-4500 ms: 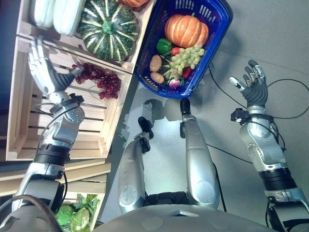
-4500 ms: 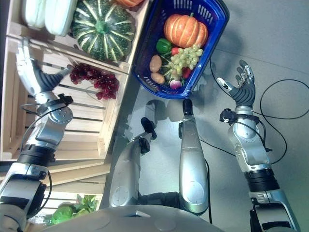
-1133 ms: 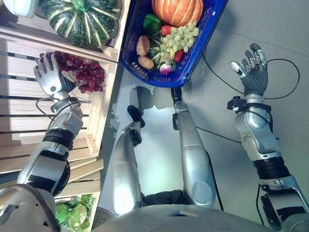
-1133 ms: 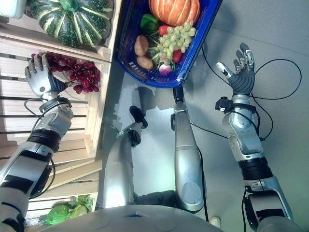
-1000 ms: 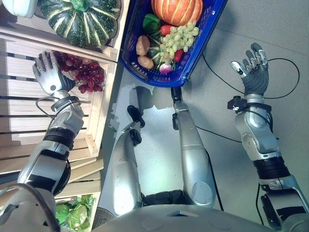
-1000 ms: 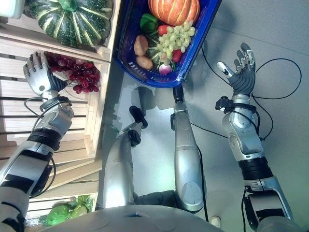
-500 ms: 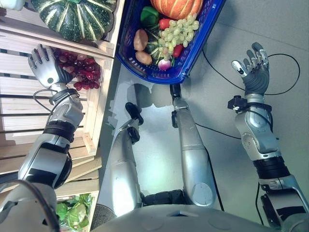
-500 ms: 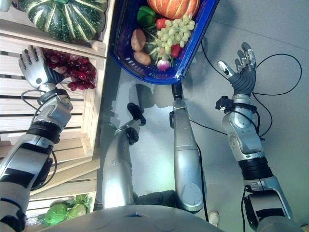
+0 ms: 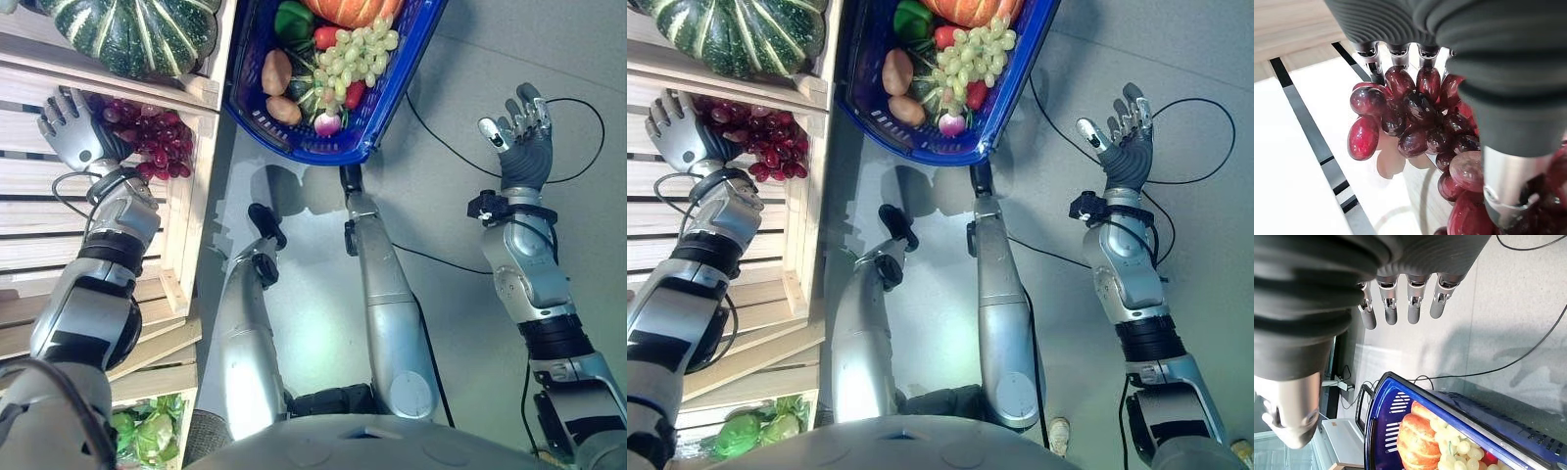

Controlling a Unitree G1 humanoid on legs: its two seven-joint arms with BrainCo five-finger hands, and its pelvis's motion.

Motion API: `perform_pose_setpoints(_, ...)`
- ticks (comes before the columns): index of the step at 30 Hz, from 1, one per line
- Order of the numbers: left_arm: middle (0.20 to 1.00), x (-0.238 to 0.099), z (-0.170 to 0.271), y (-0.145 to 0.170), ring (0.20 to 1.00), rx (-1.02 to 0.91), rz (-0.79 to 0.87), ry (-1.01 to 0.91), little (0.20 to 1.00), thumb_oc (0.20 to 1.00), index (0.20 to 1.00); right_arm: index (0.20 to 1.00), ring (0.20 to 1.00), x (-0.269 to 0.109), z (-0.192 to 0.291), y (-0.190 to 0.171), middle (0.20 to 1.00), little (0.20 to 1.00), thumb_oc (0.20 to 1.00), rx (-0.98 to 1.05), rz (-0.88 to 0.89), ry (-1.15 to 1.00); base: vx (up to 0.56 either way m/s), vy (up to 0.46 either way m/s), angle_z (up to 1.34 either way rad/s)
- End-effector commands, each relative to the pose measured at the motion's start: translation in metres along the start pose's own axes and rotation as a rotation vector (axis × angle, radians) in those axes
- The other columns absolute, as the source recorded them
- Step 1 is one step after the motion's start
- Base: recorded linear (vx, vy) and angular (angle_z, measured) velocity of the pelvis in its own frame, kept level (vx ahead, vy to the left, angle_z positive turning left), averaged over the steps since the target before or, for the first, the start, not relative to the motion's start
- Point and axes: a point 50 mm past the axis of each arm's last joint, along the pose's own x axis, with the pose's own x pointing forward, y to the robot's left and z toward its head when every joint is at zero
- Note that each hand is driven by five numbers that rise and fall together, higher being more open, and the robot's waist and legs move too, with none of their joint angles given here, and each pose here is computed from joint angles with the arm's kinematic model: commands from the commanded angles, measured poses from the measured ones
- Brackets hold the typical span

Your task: Pick up fruits and vegetables into the basket

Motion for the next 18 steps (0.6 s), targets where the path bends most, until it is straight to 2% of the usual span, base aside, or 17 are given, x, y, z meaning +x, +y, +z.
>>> perform_pose_setpoints(1,1.0,0.007,-0.053,0.004,1.0,0.155,-0.03,0.153,1.0,1.0,1.0,1.0,1.0,0.001,0.014,-0.005,1.0,1.0,1.0,0.035,-0.006,-0.078,0.0,0.0,0.0)
perform_pose_setpoints(8,1.0,0.013,-0.058,0.013,1.0,0.235,0.001,0.177,1.0,1.0,1.0,1.0,1.0,0.005,0.021,-0.01,1.0,1.0,1.0,0.023,-0.007,-0.1,-0.01,0.015,-0.01)
perform_pose_setpoints(9,0.721,0.015,-0.059,0.015,0.721,0.251,0.002,0.184,0.721,0.721,0.721,1.0,1.0,0.006,0.022,-0.01,1.0,1.0,1.0,0.02,-0.006,-0.105,0.0,0.0,0.0)
perform_pose_setpoints(10,0.385,0.016,-0.059,0.016,0.385,0.268,-0.001,0.184,0.385,0.385,0.385,1.0,1.0,0.006,0.023,-0.01,1.0,1.0,1.0,0.019,-0.006,-0.107,0.0,0.0,0.0)
perform_pose_setpoints(11,0.2,0.018,-0.059,0.018,0.2,0.285,-0.004,0.186,0.2,0.2,0.2,1.0,1.0,0.007,0.023,-0.01,1.0,1.0,1.0,0.019,-0.006,-0.107,0.0,0.0,0.0)
perform_pose_setpoints(18,0.2,0.018,-0.061,0.019,0.2,0.381,0.004,0.165,0.2,0.2,0.2,1.0,1.0,0.007,0.025,-0.01,1.0,1.0,1.0,0.046,-0.004,-0.115,0.0,0.0,0.0)
